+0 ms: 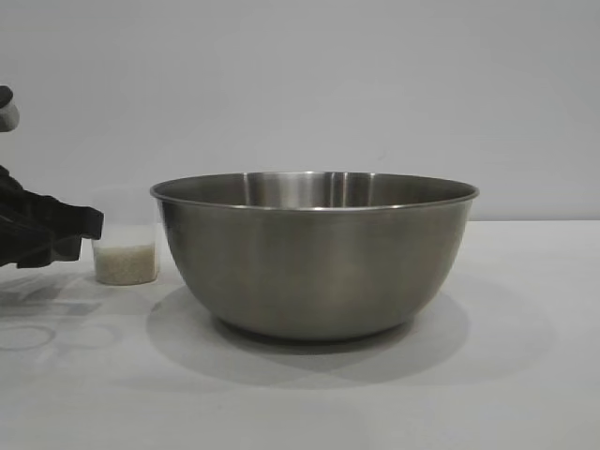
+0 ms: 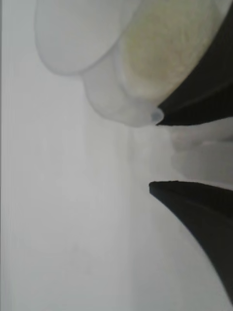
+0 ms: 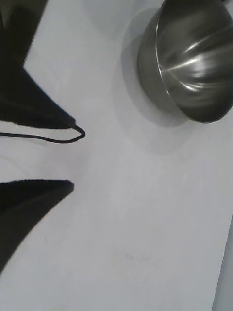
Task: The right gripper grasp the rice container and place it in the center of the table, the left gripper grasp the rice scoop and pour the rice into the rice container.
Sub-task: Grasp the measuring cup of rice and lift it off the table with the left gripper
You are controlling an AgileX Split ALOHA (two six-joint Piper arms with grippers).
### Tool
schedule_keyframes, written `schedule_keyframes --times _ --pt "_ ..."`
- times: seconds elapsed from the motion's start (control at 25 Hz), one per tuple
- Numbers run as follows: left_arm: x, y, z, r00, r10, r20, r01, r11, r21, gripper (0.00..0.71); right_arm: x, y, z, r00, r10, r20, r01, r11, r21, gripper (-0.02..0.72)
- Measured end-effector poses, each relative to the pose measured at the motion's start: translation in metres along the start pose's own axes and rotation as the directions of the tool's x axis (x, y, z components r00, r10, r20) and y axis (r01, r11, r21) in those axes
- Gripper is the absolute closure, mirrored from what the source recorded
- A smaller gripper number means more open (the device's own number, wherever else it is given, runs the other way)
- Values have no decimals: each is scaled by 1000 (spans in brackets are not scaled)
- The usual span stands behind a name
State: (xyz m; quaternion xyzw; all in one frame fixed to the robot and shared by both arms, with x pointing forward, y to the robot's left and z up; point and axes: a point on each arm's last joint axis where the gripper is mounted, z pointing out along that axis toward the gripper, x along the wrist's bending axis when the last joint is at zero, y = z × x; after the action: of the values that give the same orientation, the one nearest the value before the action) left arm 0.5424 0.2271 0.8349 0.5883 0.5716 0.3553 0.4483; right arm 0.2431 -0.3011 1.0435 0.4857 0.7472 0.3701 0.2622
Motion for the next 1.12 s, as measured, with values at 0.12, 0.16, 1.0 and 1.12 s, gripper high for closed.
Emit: schedule_keyframes --times 0.12,0.16,1.0,1.12 --pt "-2 5 6 1000 2 13 -1 1000 -22 487 0 0 0 1000 0 0 0 1000 0 461" --pt "-3 6 7 1000 1 17 -1 1000 -30 487 0 0 0 1000 0 0 0 1000 0 461" --pt "-18 60 5 984 158 84 -137 968 -211 710 0 0 0 1000 0 0 0 1000 0 461" --pt "-26 82 -4 936 338 97 -296 906 -303 710 0 0 0 1000 0 0 0 1000 0 461"
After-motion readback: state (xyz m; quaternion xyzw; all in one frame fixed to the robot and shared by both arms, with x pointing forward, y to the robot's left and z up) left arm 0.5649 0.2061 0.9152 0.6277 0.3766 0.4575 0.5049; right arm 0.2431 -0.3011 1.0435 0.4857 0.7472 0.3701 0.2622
